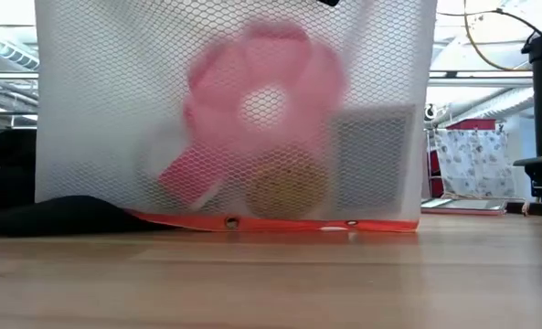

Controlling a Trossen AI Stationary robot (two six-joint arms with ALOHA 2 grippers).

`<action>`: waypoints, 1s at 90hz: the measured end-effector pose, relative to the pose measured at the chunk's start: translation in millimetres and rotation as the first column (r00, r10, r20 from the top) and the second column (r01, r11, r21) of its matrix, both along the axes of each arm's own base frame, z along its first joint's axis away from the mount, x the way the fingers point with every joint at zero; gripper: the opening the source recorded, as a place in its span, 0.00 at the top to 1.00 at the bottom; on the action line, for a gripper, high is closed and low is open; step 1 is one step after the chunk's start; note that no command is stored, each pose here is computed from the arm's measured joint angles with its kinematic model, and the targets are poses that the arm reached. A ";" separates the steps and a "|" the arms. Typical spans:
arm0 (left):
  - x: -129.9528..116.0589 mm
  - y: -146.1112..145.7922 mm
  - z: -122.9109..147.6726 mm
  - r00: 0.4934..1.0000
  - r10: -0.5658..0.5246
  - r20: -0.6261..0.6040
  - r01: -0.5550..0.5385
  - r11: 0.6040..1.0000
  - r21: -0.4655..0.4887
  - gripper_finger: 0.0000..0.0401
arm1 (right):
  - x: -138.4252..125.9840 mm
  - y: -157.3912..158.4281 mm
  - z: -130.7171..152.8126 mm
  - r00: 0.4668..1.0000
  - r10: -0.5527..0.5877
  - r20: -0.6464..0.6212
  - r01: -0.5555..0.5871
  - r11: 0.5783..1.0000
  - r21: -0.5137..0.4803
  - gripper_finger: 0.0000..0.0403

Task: Unpack backpack
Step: Open the orange zip bag

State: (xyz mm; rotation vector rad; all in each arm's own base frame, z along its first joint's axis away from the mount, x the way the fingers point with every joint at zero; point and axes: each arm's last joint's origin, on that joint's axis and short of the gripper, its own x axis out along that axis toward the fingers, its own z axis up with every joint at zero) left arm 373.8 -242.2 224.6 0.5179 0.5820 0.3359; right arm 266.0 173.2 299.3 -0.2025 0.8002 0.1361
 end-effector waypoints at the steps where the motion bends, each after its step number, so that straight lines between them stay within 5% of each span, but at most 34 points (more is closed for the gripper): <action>1: 0.0 0.0 0.0 1.000 0.000 0.000 0.000 1.000 0.000 1.00 | 0.0 0.0 -0.1 1.000 0.000 0.000 0.000 1.000 0.000 0.89; 39: 0.0 -0.1 -0.2 1.000 -0.002 -0.001 0.002 1.000 -0.003 1.00 | 6.2 0.7 -10.4 0.999 -0.035 -0.039 0.036 0.999 0.007 0.83; 69: 0.1 0.1 -0.1 1.000 -0.001 0.000 0.001 1.000 -0.003 1.00 | 7.1 -2.6 -11.4 0.998 -0.025 -0.053 0.024 1.000 -0.015 0.98; 90: 0.2 0.1 -0.1 1.000 0.004 0.006 -0.004 1.000 -0.017 1.00 | 6.2 -2.9 -12.3 0.998 -0.007 -0.070 0.005 1.000 -0.022 1.00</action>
